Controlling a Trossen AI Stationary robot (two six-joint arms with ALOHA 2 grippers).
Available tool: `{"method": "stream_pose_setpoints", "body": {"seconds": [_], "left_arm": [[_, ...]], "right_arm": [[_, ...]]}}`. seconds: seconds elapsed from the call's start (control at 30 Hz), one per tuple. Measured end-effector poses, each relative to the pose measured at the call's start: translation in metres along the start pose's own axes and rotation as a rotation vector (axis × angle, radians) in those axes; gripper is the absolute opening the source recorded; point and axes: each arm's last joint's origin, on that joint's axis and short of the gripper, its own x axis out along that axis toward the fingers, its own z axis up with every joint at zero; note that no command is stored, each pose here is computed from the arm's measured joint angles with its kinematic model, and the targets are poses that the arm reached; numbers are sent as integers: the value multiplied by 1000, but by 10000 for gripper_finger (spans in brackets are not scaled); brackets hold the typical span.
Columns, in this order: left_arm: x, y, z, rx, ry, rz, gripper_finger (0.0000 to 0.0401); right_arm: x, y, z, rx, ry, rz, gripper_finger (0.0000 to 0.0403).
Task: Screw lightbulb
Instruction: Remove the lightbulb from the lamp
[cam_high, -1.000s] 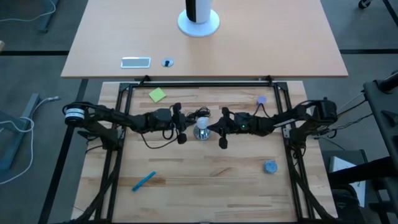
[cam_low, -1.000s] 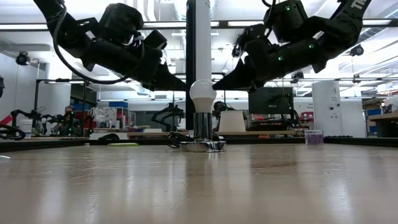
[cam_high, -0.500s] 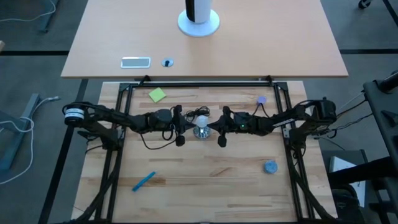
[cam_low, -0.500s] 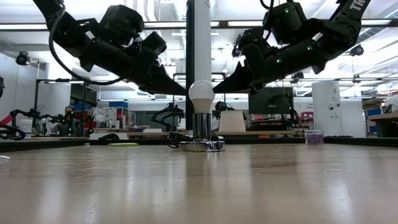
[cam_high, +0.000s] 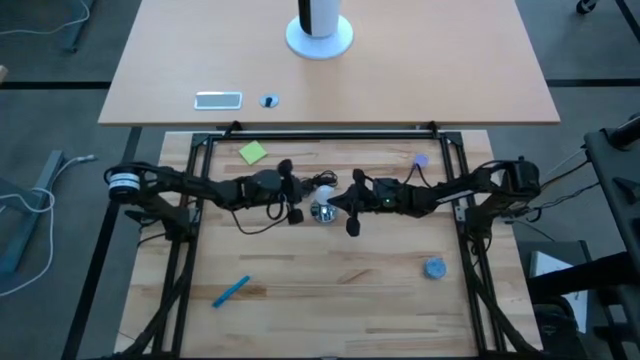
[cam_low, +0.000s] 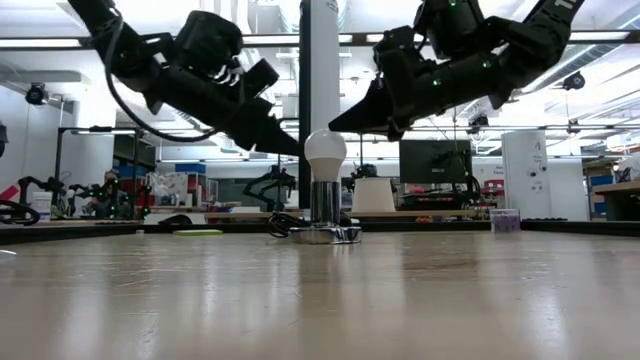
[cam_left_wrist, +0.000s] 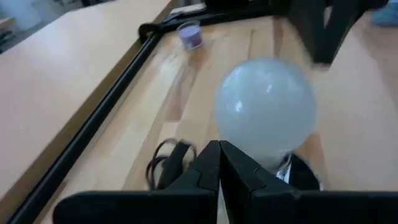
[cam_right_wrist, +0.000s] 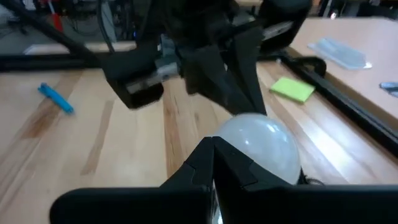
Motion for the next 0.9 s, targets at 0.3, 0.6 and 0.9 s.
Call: {"method": "stream_pose_setpoints", "body": {"seconds": [0.3,0.6,0.9], "left_arm": [[11,-2,4,20,7,-41,0],[2,-4,-4,-4,15,-103,0],[-1,0,-5,-15,35,-8,0]], "right_arm": [[5,1,1,-18,49,-2,0],[5,-1,-5,-25,107,-49,0],[-3,2,-1,-23,141,-48,0]]}}
